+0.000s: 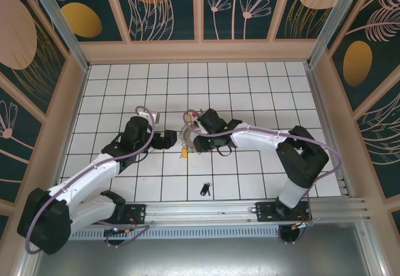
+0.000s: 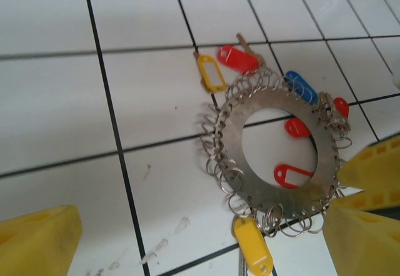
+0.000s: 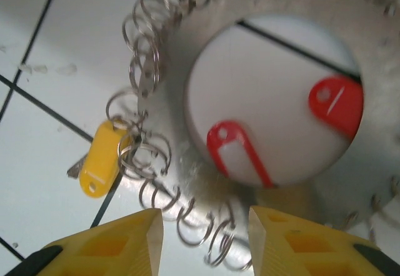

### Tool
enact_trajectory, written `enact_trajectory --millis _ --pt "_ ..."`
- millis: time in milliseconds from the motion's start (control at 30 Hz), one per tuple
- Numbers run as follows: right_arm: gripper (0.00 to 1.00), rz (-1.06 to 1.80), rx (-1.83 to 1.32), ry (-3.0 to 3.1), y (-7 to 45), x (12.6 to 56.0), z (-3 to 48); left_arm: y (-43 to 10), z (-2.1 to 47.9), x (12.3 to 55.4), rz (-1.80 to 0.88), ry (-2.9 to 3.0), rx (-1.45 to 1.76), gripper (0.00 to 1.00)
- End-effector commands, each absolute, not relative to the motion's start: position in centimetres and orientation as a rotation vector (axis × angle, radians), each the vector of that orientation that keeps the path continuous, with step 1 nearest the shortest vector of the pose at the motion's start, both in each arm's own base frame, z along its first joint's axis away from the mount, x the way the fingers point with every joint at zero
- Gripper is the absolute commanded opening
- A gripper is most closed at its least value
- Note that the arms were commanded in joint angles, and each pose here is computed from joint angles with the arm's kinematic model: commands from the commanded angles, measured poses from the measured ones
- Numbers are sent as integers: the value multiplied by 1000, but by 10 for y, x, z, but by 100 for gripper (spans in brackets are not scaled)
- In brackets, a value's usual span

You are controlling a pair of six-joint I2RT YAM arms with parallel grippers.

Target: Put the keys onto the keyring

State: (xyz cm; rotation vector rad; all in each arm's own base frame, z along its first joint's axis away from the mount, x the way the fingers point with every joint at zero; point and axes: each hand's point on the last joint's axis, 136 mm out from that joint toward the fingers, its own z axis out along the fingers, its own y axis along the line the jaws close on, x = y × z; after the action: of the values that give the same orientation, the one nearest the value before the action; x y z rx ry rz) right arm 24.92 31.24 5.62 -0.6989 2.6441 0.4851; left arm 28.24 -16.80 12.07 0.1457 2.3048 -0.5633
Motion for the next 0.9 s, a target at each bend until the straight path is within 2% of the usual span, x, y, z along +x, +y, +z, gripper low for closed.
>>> enact_trajectory --millis 0,300,467,533,700,867 --pt "39 343 -574 2770 294 241 38 -174 111 280 -667 2368 68 99" --pt "30 245 -566 2774 289 249 26 -178 128 284 -696 2321 104 99" --pt "5 250 -586 2740 290 252 32 -177 130 280 -708 2292 112 99" --pt "0 259 -604 2719 290 253 37 -176 130 279 -704 2286 121 99" --pt "0 329 -675 2657 296 254 50 -185 146 277 -751 2200 224 98" --pt "0 396 -840 2438 303 258 85 -210 186 261 -902 1929 469 97"
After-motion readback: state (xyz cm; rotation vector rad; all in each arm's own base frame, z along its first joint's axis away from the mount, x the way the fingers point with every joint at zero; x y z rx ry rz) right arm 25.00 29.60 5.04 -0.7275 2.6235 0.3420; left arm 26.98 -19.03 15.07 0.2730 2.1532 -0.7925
